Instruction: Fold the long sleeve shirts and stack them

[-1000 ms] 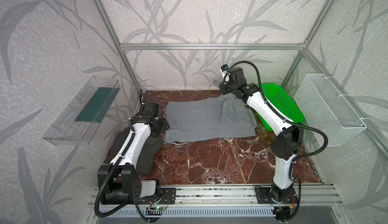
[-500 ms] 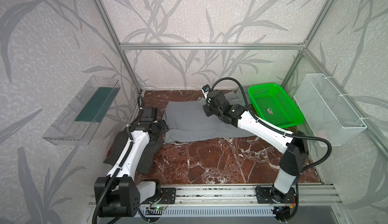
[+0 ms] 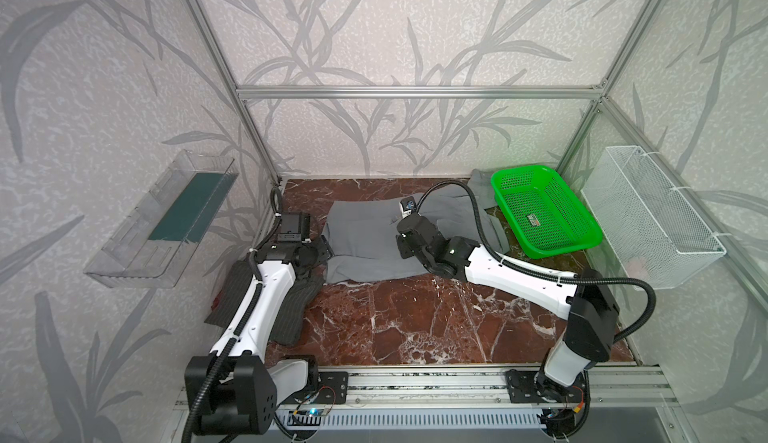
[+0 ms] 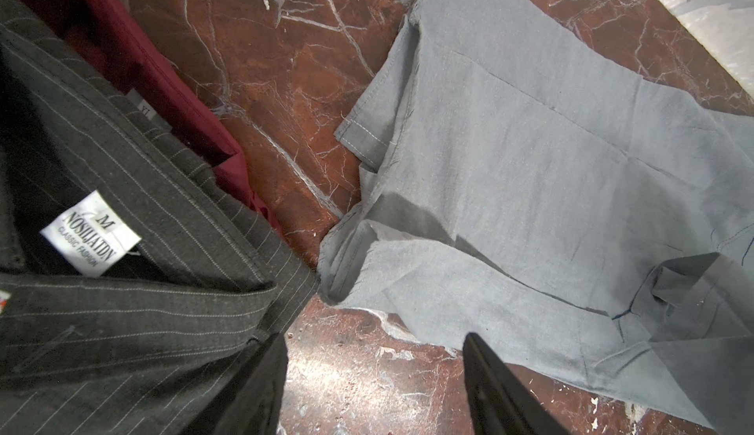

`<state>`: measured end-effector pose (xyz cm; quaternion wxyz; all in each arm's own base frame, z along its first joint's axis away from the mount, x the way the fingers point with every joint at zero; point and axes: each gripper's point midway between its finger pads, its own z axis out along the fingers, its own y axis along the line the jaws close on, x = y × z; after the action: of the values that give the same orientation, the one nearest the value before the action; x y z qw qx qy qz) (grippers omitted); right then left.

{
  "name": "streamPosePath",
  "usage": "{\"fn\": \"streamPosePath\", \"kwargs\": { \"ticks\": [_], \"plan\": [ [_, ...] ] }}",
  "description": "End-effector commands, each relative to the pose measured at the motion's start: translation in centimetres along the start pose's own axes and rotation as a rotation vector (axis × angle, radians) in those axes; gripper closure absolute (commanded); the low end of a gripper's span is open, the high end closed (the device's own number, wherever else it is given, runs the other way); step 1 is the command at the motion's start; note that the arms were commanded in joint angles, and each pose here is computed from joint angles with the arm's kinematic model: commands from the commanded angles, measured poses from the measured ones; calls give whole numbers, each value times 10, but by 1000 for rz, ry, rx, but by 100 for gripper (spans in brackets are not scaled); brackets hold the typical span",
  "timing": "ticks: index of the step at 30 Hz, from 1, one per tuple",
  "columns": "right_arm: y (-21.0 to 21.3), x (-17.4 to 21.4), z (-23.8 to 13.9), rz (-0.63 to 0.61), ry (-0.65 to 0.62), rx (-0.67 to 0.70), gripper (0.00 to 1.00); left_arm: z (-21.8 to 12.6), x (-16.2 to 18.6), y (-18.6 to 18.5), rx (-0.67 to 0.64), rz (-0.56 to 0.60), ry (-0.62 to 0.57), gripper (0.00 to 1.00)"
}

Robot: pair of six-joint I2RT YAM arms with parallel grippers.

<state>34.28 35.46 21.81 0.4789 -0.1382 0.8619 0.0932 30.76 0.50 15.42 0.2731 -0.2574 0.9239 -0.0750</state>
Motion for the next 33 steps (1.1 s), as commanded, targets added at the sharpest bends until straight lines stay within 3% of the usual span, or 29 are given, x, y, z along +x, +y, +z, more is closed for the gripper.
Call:
{"fn": "streamPosePath", "kwargs": {
  "ticks": [1,2,6,11,15,18,24,29,33],
  "plan": [
    [6,7,-12,116,-49,-12,100,-3,2,-2,24,16,-12,29],
    [24,15,-19,100,-59,-52,100,-3,3,-4,32,17,-7,29],
    [33,43,-20,140,-1,-77,98,-3,6,-11,45,37,-6,26],
    [44,77,-17,194,81,-162,81,-6,22,-24,71,45,16,25],
    [33,70,-36,245,27,-198,63,-8,50,-41,109,56,53,21],
    [38,63,-49,201,12,-268,54,-11,69,-50,154,27,93,20],
    [-1,48,-72,204,-8,-239,36,-11,125,-61,193,17,190,13],
    [-40,44,-69,276,68,-244,32,0,183,-65,210,36,278,13],
    [-58,52,-67,291,99,-248,31,-1,210,-64,218,66,299,13]
  ]
}}
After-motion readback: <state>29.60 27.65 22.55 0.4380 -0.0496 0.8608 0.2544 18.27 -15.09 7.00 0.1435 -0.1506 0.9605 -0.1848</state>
